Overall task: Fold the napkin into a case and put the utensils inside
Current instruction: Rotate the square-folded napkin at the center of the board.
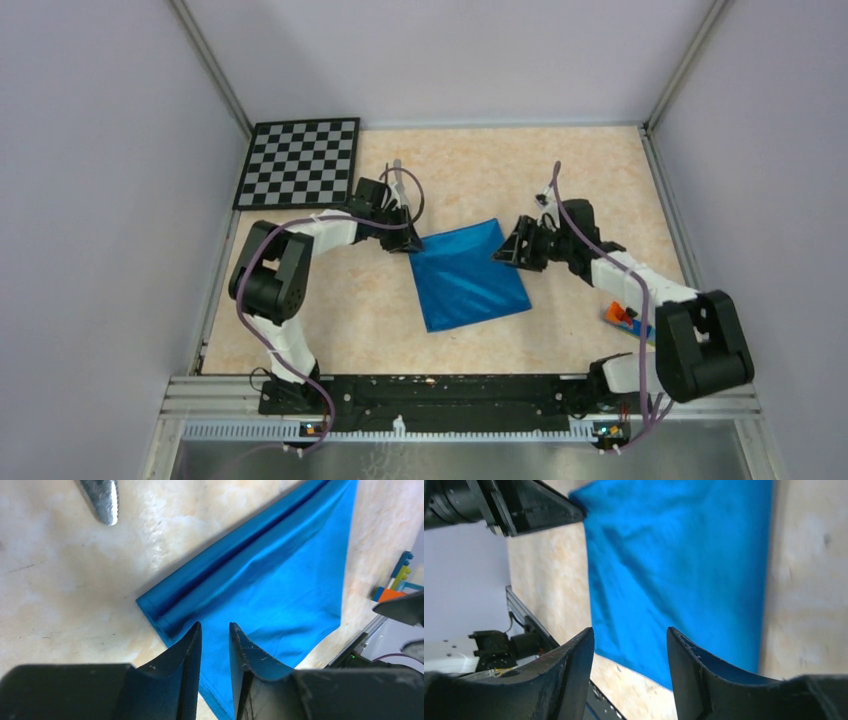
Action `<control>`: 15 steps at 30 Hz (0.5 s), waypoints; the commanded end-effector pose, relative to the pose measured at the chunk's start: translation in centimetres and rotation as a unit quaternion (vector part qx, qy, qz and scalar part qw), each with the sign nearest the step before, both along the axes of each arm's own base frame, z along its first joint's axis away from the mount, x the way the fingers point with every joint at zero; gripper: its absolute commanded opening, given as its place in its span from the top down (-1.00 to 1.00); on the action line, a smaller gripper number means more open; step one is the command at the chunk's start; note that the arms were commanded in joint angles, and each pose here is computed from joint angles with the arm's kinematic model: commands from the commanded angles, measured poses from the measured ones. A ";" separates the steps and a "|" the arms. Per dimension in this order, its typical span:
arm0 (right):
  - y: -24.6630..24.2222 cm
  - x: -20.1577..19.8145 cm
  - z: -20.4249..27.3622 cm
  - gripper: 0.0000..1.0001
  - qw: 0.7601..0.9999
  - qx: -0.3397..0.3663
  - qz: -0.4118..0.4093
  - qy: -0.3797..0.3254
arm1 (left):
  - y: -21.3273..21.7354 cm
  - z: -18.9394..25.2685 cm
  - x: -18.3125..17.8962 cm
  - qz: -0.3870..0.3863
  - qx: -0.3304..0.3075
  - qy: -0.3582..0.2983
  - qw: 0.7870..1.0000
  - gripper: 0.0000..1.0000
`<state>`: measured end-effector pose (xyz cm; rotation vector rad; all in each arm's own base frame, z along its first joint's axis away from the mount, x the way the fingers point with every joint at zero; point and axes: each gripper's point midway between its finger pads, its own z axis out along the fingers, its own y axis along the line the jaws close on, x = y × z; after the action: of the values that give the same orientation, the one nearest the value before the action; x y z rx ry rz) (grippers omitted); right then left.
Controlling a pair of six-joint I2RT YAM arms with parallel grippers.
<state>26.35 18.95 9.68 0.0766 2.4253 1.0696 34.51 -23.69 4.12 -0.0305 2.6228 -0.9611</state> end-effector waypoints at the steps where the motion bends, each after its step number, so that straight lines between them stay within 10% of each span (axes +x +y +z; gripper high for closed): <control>1: 3.0 4.8 2.9 -0.01 0.995 0.079 0.029 -0.047 | -0.8 5.0 1.4 -0.019 -0.023 -0.054 0.998 0.41; 8: 5.3 10.8 2.5 0.24 0.991 0.118 0.026 -0.051 | 0.2 1.9 2.2 -0.004 -0.002 -0.027 1.000 0.89; 15: 6.8 13.7 0.6 -0.18 0.986 0.152 0.035 -0.050 | 1.3 -1.1 2.5 0.004 0.018 -0.007 1.000 0.95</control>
<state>37.58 24.69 8.47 0.1052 2.2948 1.3674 35.93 -23.06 3.72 -0.0395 2.6373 -0.9471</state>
